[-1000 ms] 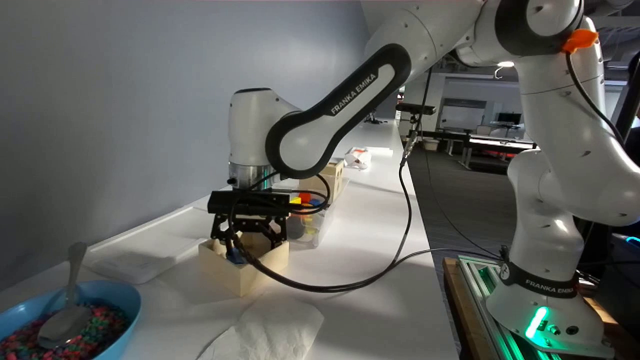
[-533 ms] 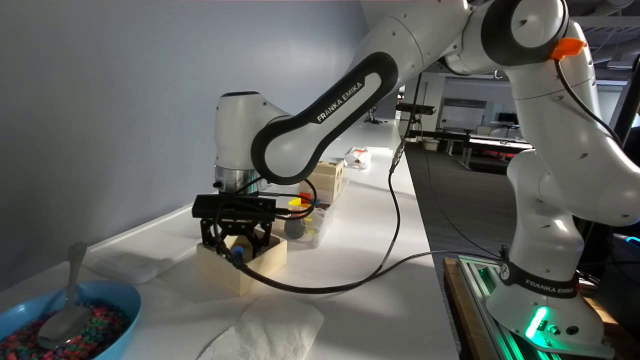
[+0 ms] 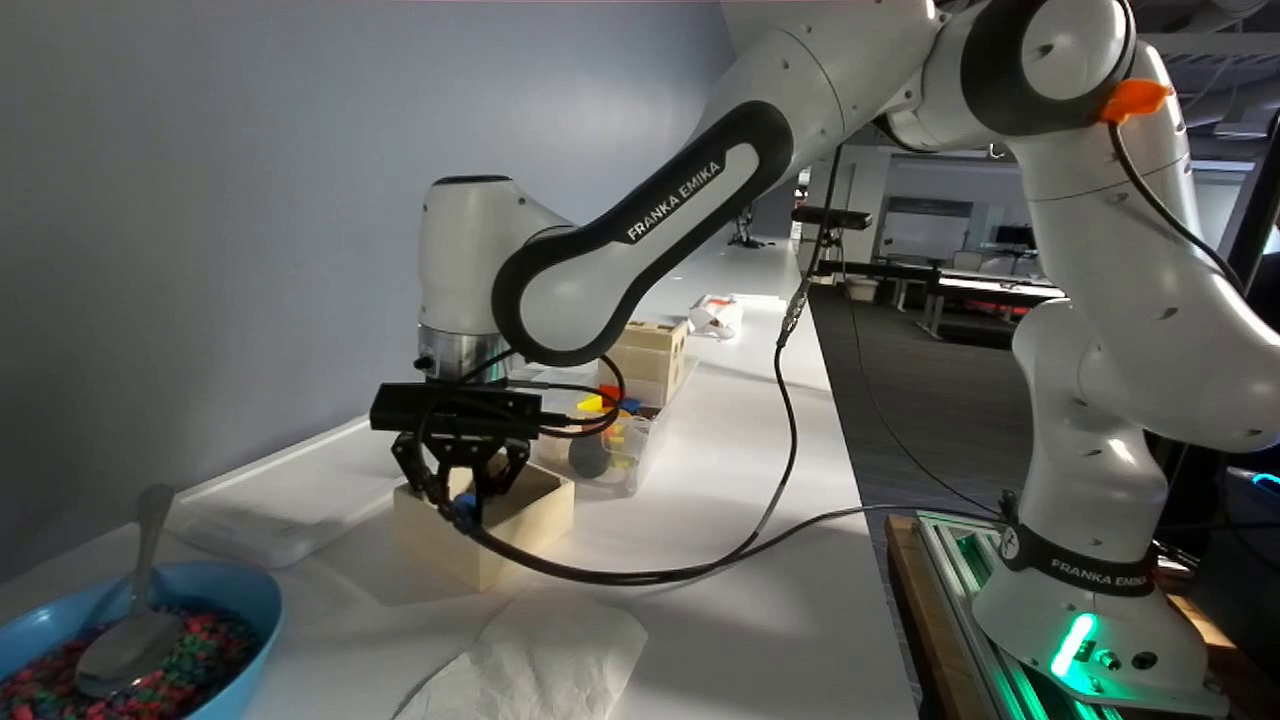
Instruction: Remove the blue object from the box
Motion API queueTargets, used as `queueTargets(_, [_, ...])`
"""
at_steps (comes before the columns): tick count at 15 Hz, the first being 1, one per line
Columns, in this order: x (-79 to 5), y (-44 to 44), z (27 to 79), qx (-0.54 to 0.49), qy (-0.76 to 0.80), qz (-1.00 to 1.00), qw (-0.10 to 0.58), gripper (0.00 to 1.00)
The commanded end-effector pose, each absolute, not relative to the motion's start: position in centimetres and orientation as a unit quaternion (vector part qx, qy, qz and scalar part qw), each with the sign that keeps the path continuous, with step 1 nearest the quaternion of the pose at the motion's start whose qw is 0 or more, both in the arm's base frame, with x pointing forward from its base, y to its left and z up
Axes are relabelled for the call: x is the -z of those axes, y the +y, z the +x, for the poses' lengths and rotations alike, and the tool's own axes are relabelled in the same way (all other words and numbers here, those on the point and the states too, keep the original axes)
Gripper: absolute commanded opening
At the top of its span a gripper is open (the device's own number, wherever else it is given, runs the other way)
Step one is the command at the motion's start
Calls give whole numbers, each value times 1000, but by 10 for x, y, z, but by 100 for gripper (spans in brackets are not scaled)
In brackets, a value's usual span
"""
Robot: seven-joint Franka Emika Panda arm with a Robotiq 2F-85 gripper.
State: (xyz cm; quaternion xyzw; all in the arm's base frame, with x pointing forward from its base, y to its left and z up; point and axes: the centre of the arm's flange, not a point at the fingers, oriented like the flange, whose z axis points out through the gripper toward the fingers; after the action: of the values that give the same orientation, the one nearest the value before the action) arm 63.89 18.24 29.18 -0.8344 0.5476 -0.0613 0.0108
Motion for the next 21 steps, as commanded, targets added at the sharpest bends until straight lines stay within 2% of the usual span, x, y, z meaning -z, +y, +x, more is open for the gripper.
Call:
queueTargets(1, [-317, 180, 626, 79, 548, -833, 12, 8])
queueTargets(8, [-415, 163, 585, 123, 514, -847, 54, 8])
queueTargets(15, [-456, 73, 542, 211, 640, -739, 4, 8])
queueTargets(19, [-436, 23, 526, 186, 723, -665, -32, 8])
queueTargets(20, [-432, 16, 521, 177, 739, -649, -39, 58])
queueTargets(21, [-425, 11, 520, 173, 747, -641, -44, 60])
